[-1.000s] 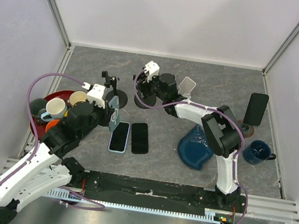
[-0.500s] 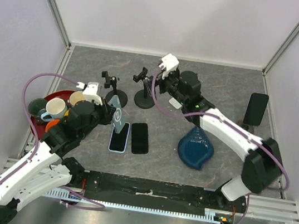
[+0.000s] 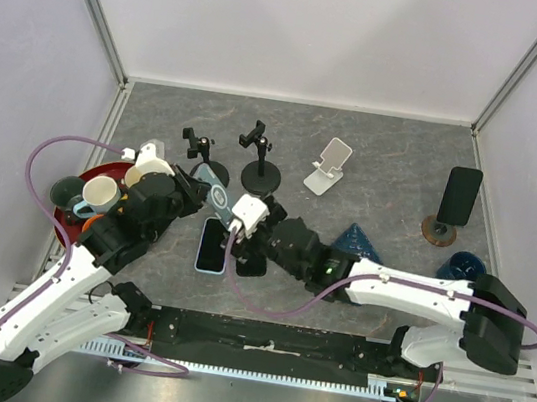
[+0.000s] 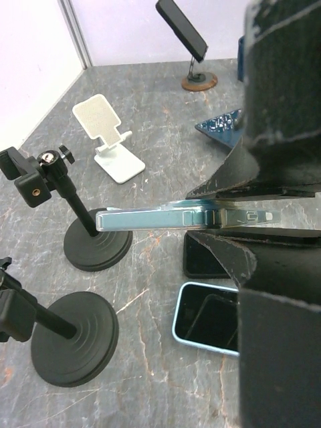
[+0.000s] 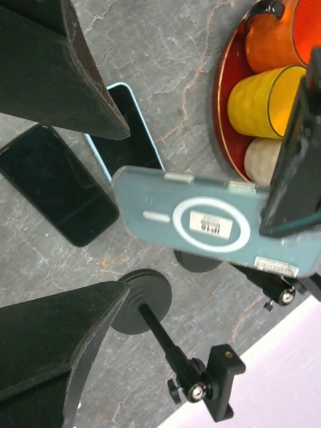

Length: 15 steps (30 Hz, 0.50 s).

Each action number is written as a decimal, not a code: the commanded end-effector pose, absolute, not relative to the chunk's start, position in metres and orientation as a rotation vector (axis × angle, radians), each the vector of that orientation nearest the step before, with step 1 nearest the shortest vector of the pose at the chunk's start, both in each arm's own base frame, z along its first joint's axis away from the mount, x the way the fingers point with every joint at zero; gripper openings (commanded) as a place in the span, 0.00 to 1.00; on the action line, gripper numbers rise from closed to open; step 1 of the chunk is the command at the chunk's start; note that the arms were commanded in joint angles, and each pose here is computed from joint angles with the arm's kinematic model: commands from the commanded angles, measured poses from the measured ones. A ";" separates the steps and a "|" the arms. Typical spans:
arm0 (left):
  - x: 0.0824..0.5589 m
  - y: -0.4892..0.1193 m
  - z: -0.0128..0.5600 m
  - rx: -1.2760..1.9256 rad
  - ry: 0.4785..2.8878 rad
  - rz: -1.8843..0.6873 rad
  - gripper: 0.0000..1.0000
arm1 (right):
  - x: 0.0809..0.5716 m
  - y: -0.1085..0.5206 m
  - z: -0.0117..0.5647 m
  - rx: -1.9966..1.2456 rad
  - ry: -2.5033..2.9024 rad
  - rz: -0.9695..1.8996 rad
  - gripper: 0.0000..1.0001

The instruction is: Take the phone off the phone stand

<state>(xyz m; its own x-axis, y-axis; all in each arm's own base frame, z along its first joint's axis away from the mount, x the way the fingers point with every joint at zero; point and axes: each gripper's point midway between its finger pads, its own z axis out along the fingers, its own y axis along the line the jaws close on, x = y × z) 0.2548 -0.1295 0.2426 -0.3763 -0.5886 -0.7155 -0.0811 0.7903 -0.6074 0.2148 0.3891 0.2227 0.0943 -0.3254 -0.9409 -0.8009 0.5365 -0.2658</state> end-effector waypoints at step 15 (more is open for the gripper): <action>0.258 -0.144 0.259 -0.694 1.833 -0.789 0.02 | 0.247 0.421 0.200 -0.692 1.412 -0.021 0.84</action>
<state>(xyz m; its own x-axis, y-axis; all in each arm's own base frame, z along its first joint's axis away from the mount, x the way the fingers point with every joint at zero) 0.2516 -0.1373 0.2369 -0.4010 -0.6735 -0.6210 -0.1344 0.7138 -0.6873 0.2311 0.4218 0.1515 0.1614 -0.5000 -0.8509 -0.5540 0.6676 -0.4974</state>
